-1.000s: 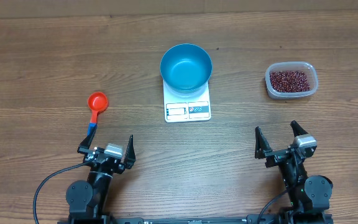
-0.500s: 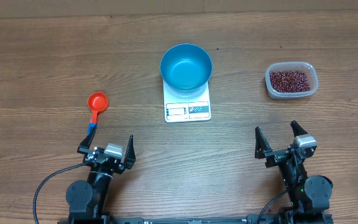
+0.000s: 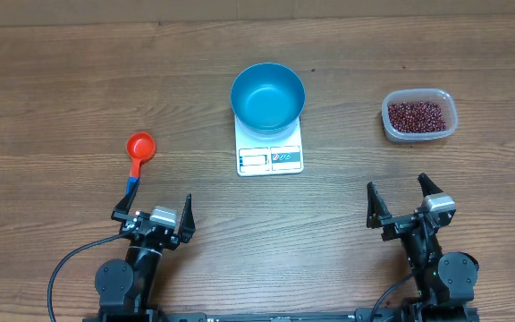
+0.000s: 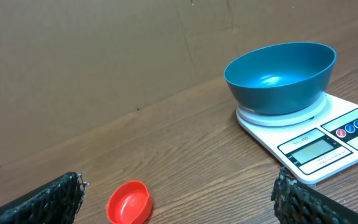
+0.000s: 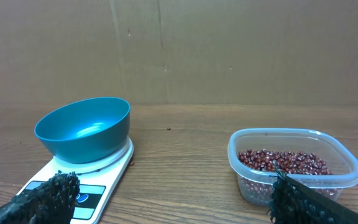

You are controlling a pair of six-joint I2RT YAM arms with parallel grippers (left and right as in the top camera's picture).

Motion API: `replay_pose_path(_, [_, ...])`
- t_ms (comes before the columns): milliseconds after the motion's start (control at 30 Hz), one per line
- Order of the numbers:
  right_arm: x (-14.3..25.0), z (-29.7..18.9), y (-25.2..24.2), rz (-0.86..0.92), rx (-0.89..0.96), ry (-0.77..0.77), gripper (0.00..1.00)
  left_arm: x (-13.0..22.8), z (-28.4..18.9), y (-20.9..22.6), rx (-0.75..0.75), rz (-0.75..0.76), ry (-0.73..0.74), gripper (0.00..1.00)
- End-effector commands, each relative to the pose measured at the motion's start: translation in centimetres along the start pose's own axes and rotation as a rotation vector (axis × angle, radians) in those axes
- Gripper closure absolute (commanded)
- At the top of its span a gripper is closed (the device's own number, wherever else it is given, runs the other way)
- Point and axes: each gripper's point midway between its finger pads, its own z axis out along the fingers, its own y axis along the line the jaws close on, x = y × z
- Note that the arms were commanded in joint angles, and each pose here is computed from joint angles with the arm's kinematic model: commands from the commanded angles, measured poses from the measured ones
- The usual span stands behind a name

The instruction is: Scoop item into bowl and weigh 150g on scale

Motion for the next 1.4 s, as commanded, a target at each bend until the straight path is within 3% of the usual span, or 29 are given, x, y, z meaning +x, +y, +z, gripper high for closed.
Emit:
replay_pose_path(0, [0.1, 0.0, -0.3, 0.006, 0.013, -0.005, 0.0, 0.1, 0.0, 0.3, -0.016, -0.017, -0.001, 0.0])
replay_pose_path(1067, [0.1, 0.0, -0.3, 0.006, 0.013, -0.005, 0.0, -0.2, 0.0, 0.2, -0.008, -0.018, -0.014, 0.01])
replay_pose_path(1367, [0.1, 0.0, -0.3, 0.006, 0.013, -0.005, 0.0, -3.7, -0.7, 1.1, -0.014, -0.208, -0.086, 0.0])
